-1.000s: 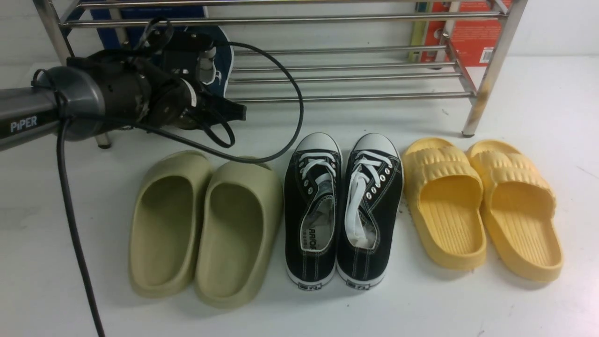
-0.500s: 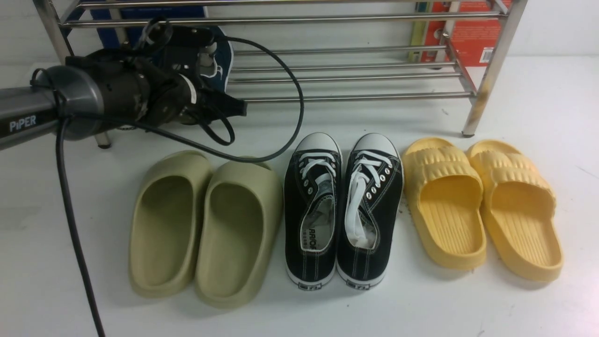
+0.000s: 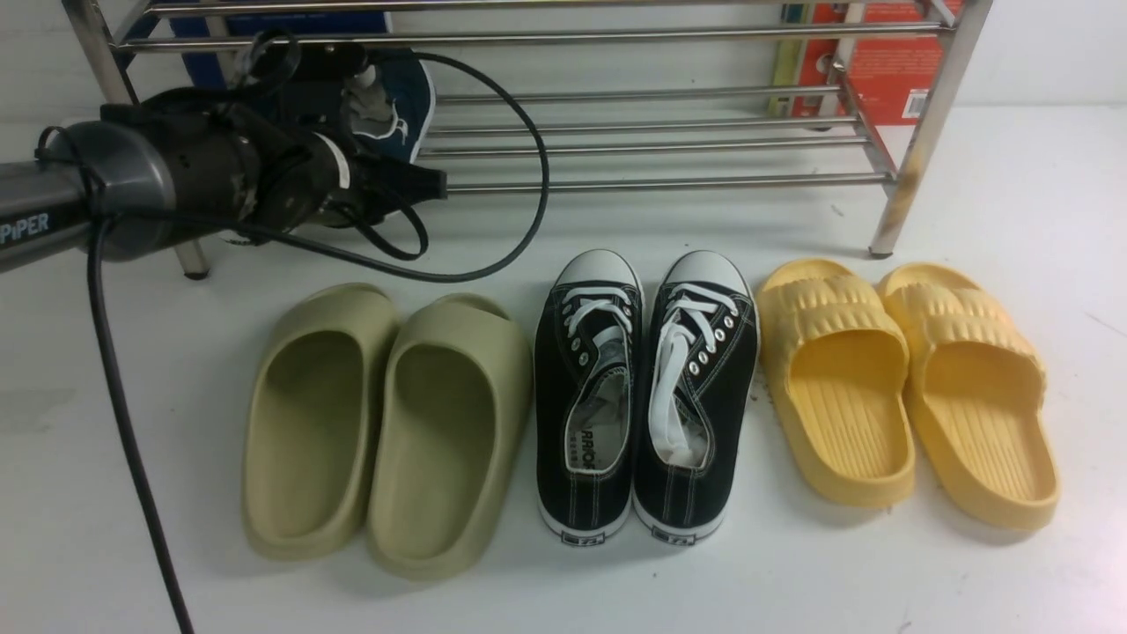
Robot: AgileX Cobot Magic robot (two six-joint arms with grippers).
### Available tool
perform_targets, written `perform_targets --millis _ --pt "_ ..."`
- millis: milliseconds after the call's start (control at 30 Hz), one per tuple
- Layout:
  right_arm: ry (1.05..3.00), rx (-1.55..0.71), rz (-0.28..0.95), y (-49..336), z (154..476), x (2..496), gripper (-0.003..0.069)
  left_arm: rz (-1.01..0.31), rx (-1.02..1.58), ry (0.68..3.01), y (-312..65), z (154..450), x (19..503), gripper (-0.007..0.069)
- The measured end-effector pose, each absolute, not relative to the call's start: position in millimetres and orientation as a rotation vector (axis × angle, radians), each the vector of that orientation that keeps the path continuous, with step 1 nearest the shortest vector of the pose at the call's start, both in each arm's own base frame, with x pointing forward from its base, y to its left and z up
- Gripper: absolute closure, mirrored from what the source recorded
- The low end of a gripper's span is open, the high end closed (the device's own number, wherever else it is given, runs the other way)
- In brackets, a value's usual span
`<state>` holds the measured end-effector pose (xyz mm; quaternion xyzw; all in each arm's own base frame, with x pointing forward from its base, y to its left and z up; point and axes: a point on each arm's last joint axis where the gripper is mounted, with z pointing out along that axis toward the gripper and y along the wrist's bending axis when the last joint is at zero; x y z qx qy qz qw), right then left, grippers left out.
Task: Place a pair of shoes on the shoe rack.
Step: Use the left arm to put a shoe into the shoe rack
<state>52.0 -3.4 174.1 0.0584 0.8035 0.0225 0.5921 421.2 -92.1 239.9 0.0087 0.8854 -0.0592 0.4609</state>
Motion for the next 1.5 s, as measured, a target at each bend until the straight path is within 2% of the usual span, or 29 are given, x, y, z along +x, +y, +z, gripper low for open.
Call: perform_targets --millis 633,1100,1333,1400,1500 --pt "1.869 0.134 0.051 -3.4 174.1 52.0 0.0419 -0.166 -0.037 2.193 -92.7 240.3 419.6 0.0638" --pt "1.869 0.134 0.051 -3.4 174.1 52.0 0.0419 -0.126 -0.073 2.238 -88.2 245.1 413.8 0.0635" --pt "1.869 0.134 0.051 -3.4 174.1 52.0 0.0419 -0.12 -0.157 2.334 -96.7 277.2 375.9 0.0631" --pt "1.869 0.134 0.051 -3.4 174.1 52.0 0.0419 -0.141 -0.117 2.342 -104.7 292.9 340.6 0.0631" --pt "1.869 0.134 0.051 -3.4 174.1 52.0 0.0419 -0.174 -0.088 2.342 -107.9 299.1 309.1 0.0631"
